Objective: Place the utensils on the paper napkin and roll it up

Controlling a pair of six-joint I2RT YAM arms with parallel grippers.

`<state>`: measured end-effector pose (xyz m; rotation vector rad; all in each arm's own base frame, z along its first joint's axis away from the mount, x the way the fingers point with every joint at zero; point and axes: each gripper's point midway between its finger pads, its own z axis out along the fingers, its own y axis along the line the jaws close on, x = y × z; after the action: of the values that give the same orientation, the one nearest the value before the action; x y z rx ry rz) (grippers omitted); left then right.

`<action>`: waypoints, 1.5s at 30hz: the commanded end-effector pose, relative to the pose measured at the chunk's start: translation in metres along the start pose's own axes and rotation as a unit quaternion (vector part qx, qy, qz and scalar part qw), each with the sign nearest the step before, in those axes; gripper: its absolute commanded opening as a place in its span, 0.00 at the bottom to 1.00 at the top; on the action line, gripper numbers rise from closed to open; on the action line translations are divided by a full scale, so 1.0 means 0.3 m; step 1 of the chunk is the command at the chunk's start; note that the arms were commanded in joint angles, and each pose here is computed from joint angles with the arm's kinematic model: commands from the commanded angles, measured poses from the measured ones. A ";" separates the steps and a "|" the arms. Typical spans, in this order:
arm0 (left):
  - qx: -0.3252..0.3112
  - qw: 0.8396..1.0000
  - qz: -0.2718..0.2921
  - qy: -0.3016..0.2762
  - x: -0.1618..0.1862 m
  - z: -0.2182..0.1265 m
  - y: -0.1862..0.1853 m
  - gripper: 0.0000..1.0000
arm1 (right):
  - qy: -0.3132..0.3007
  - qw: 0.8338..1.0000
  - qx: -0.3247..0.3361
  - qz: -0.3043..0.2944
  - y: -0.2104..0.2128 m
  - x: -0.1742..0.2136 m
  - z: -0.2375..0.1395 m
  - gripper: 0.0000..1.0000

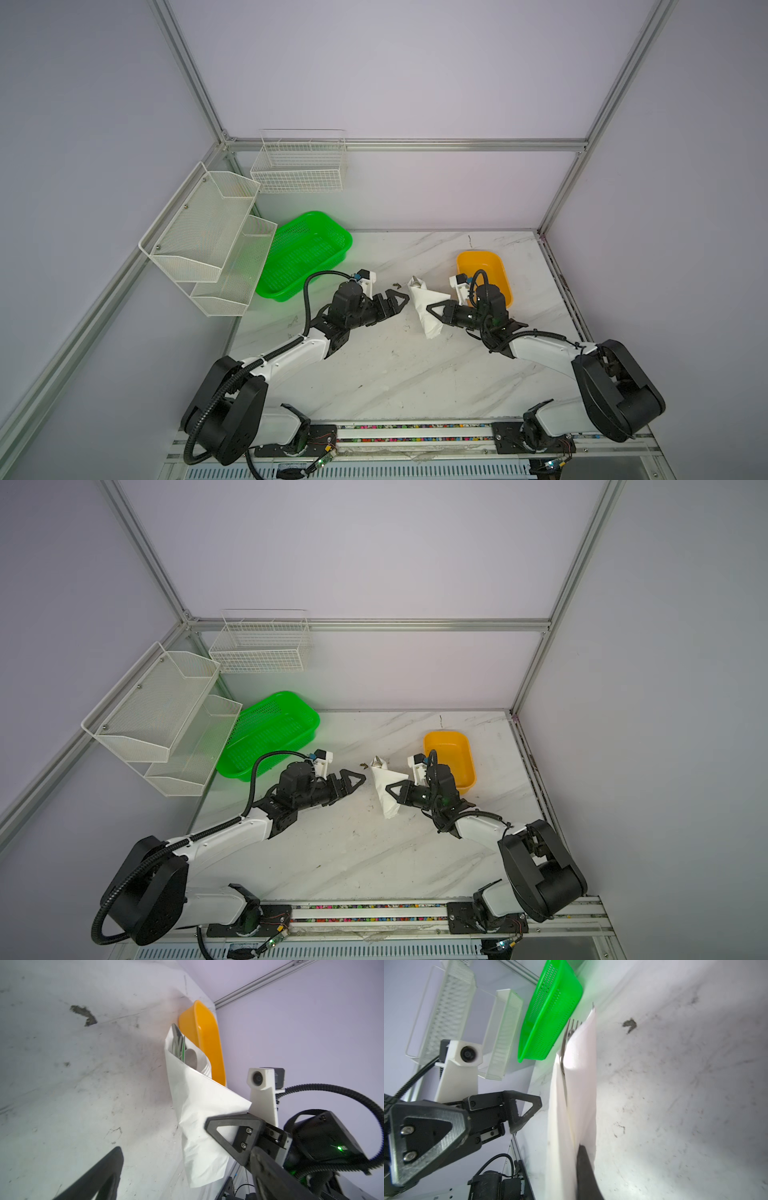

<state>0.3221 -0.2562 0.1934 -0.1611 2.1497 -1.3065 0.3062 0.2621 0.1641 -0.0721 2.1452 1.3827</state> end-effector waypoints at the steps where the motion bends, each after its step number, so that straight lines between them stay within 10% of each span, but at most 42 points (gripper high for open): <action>1: 0.114 0.993 0.018 0.004 -0.022 -0.041 -0.146 0.95 | -0.016 0.997 -0.072 -0.028 0.190 -0.082 -0.035 0.06; 12: 0.264 0.964 -0.005 0.011 -0.089 -0.061 -0.362 0.93 | -0.021 0.988 -0.149 -0.036 0.382 -0.157 -0.084 0.06; 45: 0.322 0.947 0.011 0.009 -0.139 -0.036 -0.532 0.76 | -0.021 0.972 -0.235 -0.025 0.500 -0.170 -0.129 0.06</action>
<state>0.3185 -0.3073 0.2981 0.0333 1.7746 -1.8943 0.2880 0.2839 0.2998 -0.2007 1.8253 1.7816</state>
